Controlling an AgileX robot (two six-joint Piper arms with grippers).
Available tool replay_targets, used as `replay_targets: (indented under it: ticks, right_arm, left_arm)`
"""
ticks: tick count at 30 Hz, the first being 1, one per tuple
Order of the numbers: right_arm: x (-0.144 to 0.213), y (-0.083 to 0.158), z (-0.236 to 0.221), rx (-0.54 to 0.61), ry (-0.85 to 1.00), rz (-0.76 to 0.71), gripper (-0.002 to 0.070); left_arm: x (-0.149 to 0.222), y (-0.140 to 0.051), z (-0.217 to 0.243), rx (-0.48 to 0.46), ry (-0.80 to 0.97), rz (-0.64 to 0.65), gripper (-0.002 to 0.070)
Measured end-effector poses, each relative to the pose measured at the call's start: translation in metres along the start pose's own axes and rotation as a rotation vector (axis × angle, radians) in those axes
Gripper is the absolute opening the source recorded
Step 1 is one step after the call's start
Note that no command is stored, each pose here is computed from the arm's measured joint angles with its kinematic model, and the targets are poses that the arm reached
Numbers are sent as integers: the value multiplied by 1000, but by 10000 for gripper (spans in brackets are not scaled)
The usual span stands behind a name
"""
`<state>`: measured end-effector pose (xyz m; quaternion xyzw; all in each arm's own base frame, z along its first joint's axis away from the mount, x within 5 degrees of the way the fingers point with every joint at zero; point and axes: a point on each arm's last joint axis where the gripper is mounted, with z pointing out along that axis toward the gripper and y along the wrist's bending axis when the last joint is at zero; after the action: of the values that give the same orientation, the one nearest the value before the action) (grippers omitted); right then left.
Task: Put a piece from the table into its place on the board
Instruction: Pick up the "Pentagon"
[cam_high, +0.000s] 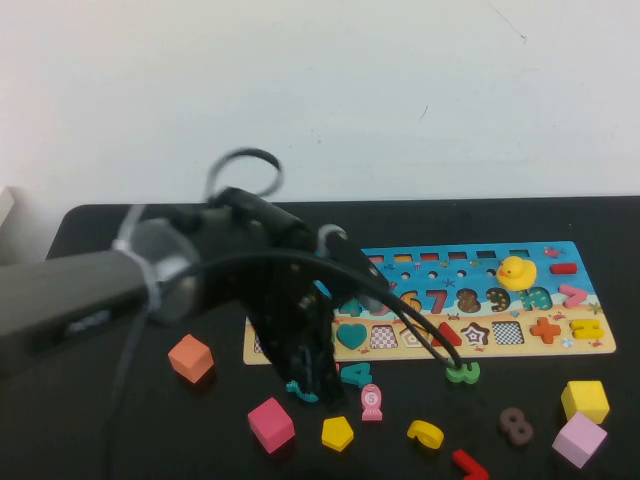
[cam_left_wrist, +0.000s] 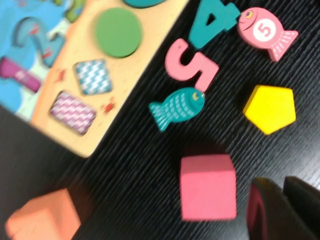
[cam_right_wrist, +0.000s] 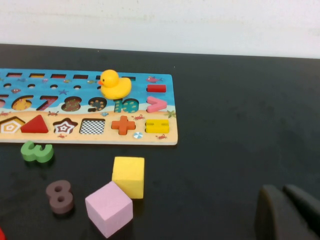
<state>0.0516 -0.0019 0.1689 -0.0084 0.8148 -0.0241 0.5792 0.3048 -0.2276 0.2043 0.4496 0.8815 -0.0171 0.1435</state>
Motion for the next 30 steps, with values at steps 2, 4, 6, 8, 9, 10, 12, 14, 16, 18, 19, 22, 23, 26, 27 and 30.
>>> replay_targets:
  ticks: [2,4,6,8,9,10,12,14,16,18,19,22,23,26,27,30]
  right_arm:
    - [0,0,0,0,0,0,19]
    - [0,0,0,0,0,0,19]
    - [0,0,0,0,0,0,19]
    - [0,0,0,0,0,0,19]
    - [0,0,0,0,0,0,19]
    - [0,0,0,0,0,0,19]
    - [0,0,0,0,0,0,19]
    - [0,0,0,0,0,0,19]
    - [0,0,0,0,0,0,19]
    - [0,0,0,0,0,0,19]
    - [0,0,0,0,0,0,19]
    - [0,0,0,0,0,0,19]
    - [0,0,0,0,0,0,19]
    - [0,0,0,0,0,0,19]
    - [0,0,0,0,0,0,19]
    - [0,0,0,0,0,0,19]
  left_arm:
    - [-5,-6,10,8,16,40,77]
    - [-12,-18,20,19,29,100,127]
    - [-18,-28,28,28,39,139,173]
    - [-26,-37,32,34,42,126,216]
    - [-29,-39,36,38,50,92,241]
    - [-31,-41,39,40,59,62,267]
    - [-33,-41,47,43,82,14,330]
    - [-34,-40,57,45,105,-27,401]
    - [-32,-38,68,46,131,-58,478]
    - [-29,-35,78,47,156,-85,523]
    - [-28,-34,83,47,169,-99,536]
    - [-23,-30,95,47,200,-131,552]
    - [-22,-28,98,47,205,-140,554]
    - [-19,-25,107,47,212,-157,556]
    - [-19,-24,108,47,209,-165,557]
    - [-18,-23,114,53,209,-179,557]
